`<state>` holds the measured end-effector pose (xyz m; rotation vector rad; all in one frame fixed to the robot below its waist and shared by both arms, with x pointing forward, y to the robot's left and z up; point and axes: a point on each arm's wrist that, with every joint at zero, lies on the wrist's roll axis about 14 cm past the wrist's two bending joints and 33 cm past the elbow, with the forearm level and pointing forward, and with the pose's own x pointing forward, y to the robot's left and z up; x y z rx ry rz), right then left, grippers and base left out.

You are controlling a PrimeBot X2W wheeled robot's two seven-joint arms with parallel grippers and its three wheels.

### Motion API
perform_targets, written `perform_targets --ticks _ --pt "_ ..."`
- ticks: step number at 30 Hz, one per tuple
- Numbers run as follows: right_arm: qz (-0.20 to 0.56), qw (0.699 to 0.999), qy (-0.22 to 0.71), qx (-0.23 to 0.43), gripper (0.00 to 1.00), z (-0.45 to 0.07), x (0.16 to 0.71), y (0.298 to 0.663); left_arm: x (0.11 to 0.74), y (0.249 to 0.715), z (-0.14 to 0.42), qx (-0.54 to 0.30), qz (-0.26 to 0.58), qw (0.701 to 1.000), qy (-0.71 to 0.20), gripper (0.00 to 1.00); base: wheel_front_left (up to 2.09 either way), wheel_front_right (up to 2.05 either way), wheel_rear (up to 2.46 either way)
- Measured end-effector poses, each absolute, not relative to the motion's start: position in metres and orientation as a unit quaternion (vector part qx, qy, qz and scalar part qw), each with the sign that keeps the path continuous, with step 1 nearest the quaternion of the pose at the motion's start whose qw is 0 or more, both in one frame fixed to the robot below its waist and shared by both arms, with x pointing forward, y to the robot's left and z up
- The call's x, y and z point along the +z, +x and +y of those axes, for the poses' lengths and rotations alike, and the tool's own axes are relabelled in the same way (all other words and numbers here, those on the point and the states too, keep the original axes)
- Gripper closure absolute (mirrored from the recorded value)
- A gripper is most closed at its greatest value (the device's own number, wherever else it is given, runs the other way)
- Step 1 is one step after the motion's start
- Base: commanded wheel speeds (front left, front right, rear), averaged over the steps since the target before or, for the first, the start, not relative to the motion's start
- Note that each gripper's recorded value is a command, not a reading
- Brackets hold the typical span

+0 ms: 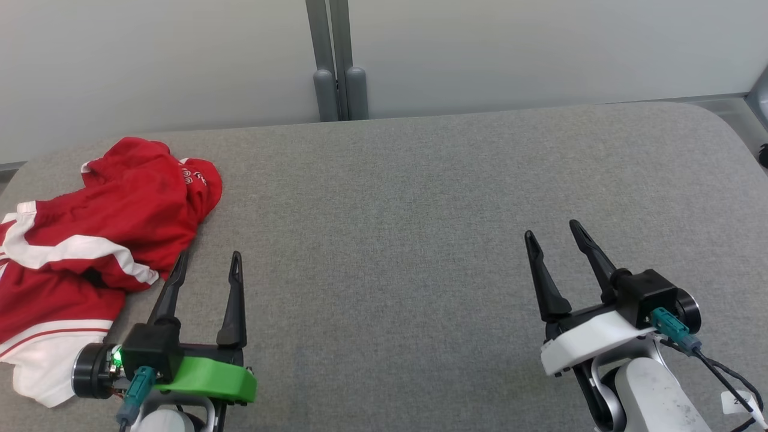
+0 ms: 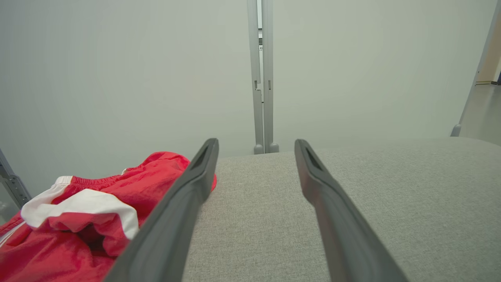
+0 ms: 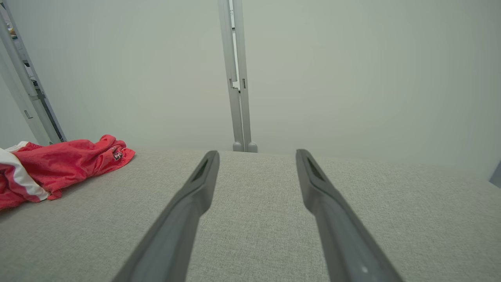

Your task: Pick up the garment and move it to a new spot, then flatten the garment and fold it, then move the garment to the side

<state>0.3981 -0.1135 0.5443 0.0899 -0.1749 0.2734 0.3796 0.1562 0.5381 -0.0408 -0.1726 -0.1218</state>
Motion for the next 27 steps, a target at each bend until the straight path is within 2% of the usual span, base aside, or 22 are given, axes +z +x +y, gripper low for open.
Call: perform_targets --ticks 27 --pt "-0.088 0.985 0.044 0.140 0.00 -0.1094 0.5439 0.3991 0.5370 0.3793 0.1574 -0.058 -0.086 0.994 -0.022 0.00 0.00 0.00 0.00"
